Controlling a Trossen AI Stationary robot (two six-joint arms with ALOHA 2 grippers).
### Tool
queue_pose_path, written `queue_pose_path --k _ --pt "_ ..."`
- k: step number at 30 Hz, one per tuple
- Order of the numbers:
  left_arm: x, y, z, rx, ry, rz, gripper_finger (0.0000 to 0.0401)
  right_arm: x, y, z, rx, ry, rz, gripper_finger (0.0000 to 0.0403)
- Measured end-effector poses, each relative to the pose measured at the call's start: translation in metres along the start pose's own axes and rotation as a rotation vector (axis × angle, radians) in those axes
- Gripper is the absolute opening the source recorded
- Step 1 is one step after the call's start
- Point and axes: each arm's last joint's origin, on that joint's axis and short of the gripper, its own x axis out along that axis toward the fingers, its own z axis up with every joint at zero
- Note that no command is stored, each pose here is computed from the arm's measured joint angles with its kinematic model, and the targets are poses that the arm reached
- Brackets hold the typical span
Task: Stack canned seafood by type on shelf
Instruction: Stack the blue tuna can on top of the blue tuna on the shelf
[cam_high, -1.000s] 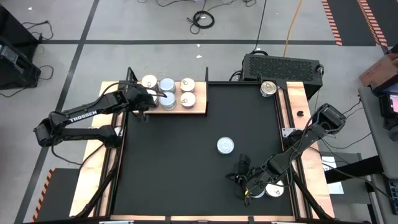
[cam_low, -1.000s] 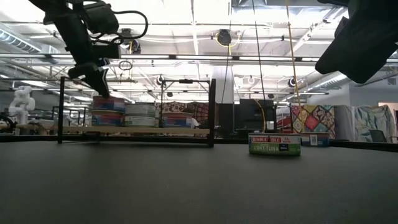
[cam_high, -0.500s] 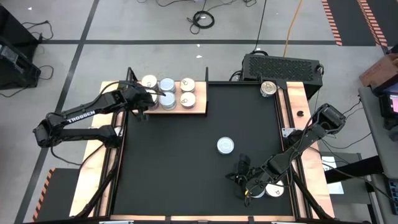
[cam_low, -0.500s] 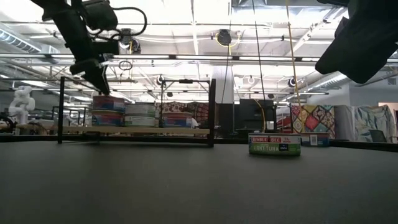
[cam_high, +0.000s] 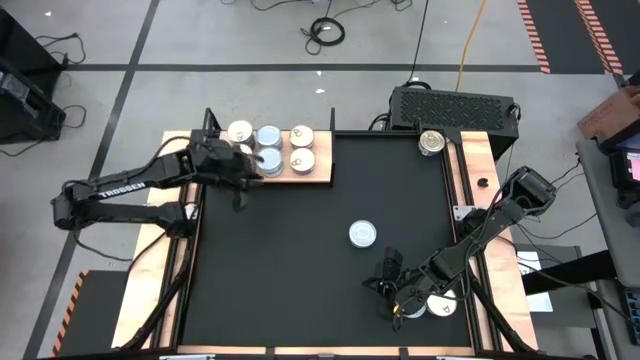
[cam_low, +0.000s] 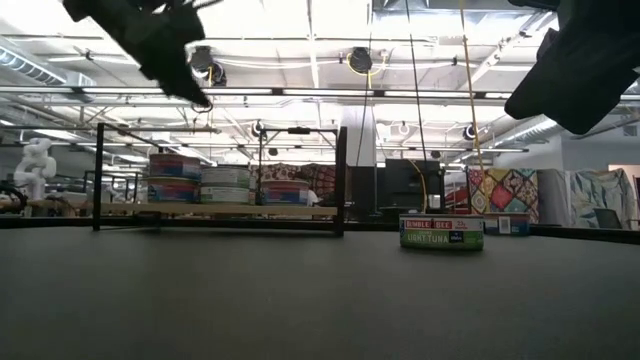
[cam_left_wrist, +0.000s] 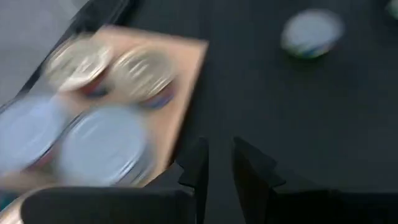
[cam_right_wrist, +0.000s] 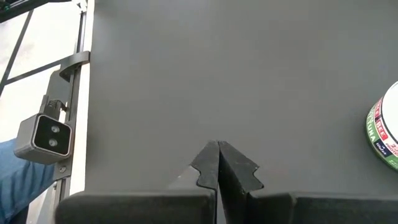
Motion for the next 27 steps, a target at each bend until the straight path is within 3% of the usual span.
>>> queue_pose_path --k 10,18,23,27 --pt "0.039 -0.078 0.020 0.213 -0.281 -0.263 0.0073 0.003 -0.005 0.003 0.004 0.001 -0.031 0.0000" --pt "0.104 -0.131 0.013 0.370 -0.295 -0.269 0.0073 0.004 -0.029 -0.001 0.052 0.021 -0.267 0.0000" --pt "0.141 -0.149 0.005 0.392 -0.348 -0.283 0.0073 0.007 -0.045 0.003 0.083 0.046 -0.366 0.0000" --pt "0.157 -0.159 0.002 0.384 -0.420 -0.296 0.0073 0.013 -0.058 0.013 0.037 0.061 -0.423 0.0000"
